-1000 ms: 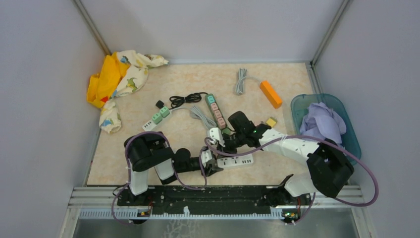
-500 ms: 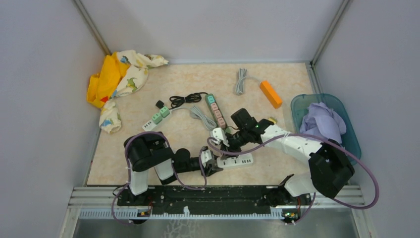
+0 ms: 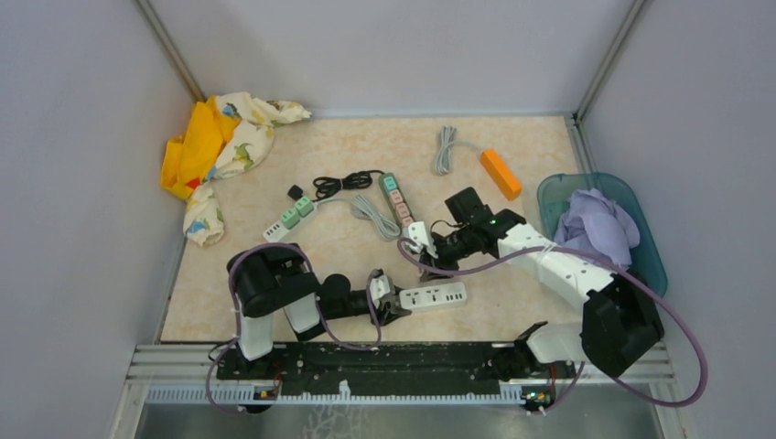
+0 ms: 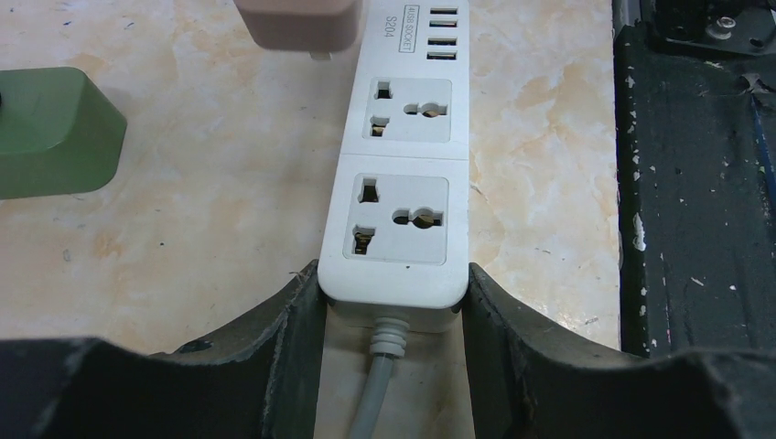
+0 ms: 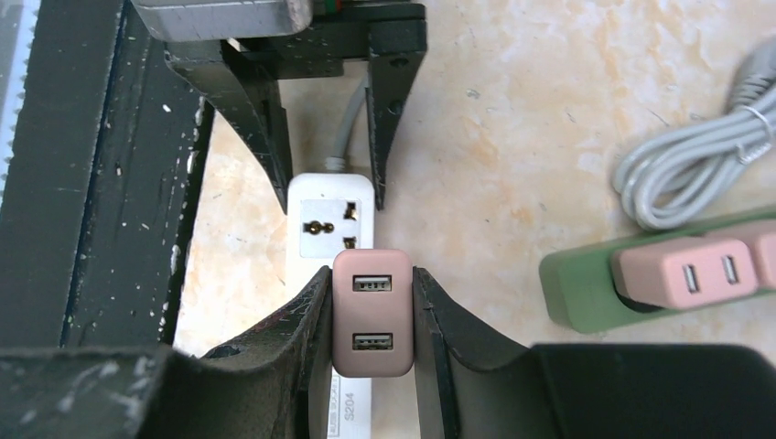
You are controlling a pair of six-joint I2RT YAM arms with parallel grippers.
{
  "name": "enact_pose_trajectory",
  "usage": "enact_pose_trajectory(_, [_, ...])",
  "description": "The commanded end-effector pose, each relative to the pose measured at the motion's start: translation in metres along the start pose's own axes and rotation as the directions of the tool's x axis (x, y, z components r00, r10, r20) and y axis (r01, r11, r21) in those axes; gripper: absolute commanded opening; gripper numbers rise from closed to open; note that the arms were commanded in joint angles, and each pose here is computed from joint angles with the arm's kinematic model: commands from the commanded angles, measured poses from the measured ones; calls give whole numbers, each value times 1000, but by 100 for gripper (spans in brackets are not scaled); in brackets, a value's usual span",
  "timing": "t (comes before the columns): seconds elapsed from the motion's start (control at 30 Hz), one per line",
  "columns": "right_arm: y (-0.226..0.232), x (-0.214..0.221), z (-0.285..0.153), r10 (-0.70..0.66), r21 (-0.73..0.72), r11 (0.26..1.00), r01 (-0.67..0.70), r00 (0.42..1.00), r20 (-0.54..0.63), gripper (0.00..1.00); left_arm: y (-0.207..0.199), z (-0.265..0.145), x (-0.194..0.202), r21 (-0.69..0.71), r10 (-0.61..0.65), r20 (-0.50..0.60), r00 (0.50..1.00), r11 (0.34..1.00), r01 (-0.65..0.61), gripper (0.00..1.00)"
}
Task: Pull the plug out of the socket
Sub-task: Remove the plug from the socket, then place the plug at the center of the board.
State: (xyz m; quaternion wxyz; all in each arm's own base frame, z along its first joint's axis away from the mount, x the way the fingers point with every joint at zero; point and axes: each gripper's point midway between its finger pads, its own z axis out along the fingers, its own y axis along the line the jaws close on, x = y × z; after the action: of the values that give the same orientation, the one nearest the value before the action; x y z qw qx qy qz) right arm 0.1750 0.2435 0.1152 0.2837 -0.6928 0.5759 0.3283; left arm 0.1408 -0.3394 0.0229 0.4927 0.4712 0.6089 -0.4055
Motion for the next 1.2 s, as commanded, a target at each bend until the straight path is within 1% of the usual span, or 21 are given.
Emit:
enact_pose_trajectory(0.0, [-17, -29, -24, -65, 83, 995, 58, 994, 83, 0, 0, -2, -12, -6, -26, 46, 999, 1000, 27, 2])
enact_pose_trajectory(0.03, [-22, -28, -28, -53, 105, 993, 44, 995, 85, 0, 0, -1, -12, -7, -31, 40, 999, 999, 31, 4])
enact_pose_trajectory(0.13, [-34, -25, -39, -30, 169, 986, 14, 996, 88, 0, 0, 1, -14, -6, -43, 32, 999, 999, 43, 18])
enact_pose_trajectory(0.27, [-45, -23, -52, -7, 227, 974, -17, 995, 103, 0, 3, 0, -22, -22, -45, 37, 998, 999, 46, 44])
enact_pose_trajectory(0.4, [-51, -20, -63, 5, 271, 962, -36, 993, 114, 0, 4, 0, -29, -29, -50, 39, 998, 998, 52, 64])
enact_pose_trajectory(0.5, [-58, -19, -70, 23, 305, 951, -60, 992, 125, 0, 3, -1, -36, -24, -55, 41, 998, 998, 56, 75])
enact_pose_trajectory(0.6, [-64, -17, -76, 40, 335, 939, -81, 991, 128, 0, 2, -3, -45, -21, -61, 47, 997, 998, 62, 80])
enact_pose_trajectory(0.63, [-66, -16, -78, 42, 345, 935, -85, 991, 129, 0, 1, -4, -44, -22, -71, 30, 997, 997, 71, 81])
enact_pose_trajectory(0.93, [-80, -4, -92, 93, 422, 896, -142, 987, 134, 0, -2, -13, -67, -28, -124, -32, 992, 992, 123, 83])
enact_pose_trajectory(1.07, [-88, 3, -97, 121, 460, 872, -168, 984, 130, 0, -2, -24, -80, -59, -176, -32, 984, 983, 174, 84])
enact_pose_trajectory(1.17, [-93, 8, -99, 141, 482, 857, -185, 982, 126, 0, -3, -32, -88, -80, -227, -7, 974, 971, 226, 84])
